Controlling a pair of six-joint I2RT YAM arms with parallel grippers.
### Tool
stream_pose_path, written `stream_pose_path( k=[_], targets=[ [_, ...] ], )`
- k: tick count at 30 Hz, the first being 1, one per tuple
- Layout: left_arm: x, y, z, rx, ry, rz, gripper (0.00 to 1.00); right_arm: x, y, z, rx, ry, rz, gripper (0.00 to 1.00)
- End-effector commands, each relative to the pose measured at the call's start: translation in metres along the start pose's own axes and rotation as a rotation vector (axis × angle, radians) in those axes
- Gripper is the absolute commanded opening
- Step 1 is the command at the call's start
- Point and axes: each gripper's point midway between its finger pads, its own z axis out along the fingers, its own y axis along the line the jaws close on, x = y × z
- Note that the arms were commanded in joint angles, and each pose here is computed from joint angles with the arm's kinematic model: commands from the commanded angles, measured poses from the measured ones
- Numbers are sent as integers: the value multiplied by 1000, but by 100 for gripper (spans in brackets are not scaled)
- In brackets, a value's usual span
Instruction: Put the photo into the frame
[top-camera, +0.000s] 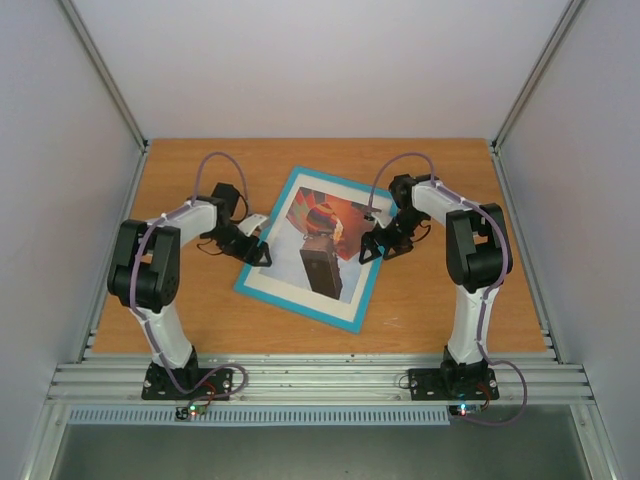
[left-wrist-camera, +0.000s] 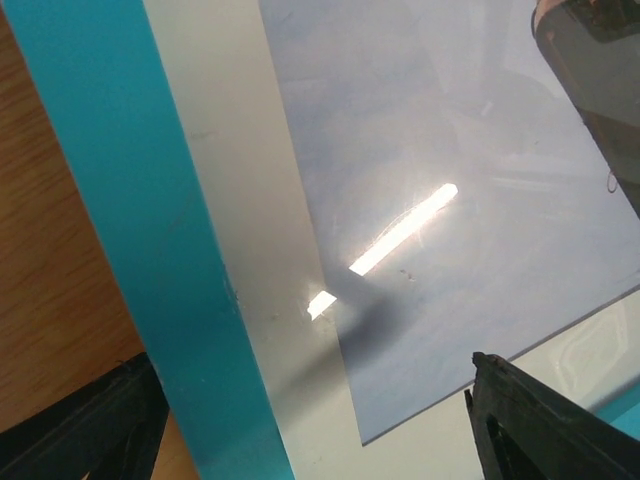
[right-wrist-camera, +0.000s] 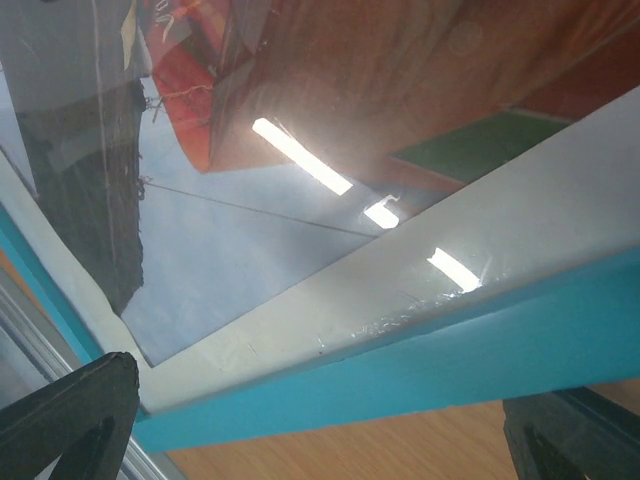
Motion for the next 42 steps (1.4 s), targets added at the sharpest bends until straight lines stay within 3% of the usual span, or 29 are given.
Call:
stream_pose_path(
  k=[1, 9, 24, 42],
  targets=[
    [6, -45, 10, 193, -18, 48, 81, -13, 32, 8, -145, -55, -50, 98],
    [25, -68, 11, 236, 2, 81, 77, -17, 28, 10, -134, -68, -48, 98],
    [42, -76, 0, 210, 38, 148, 74, -43, 23, 5, -124, -96, -52, 98],
    [29, -56, 3, 104, 26, 144, 77, -9, 24, -2, -118, -79, -33, 98]
  ],
)
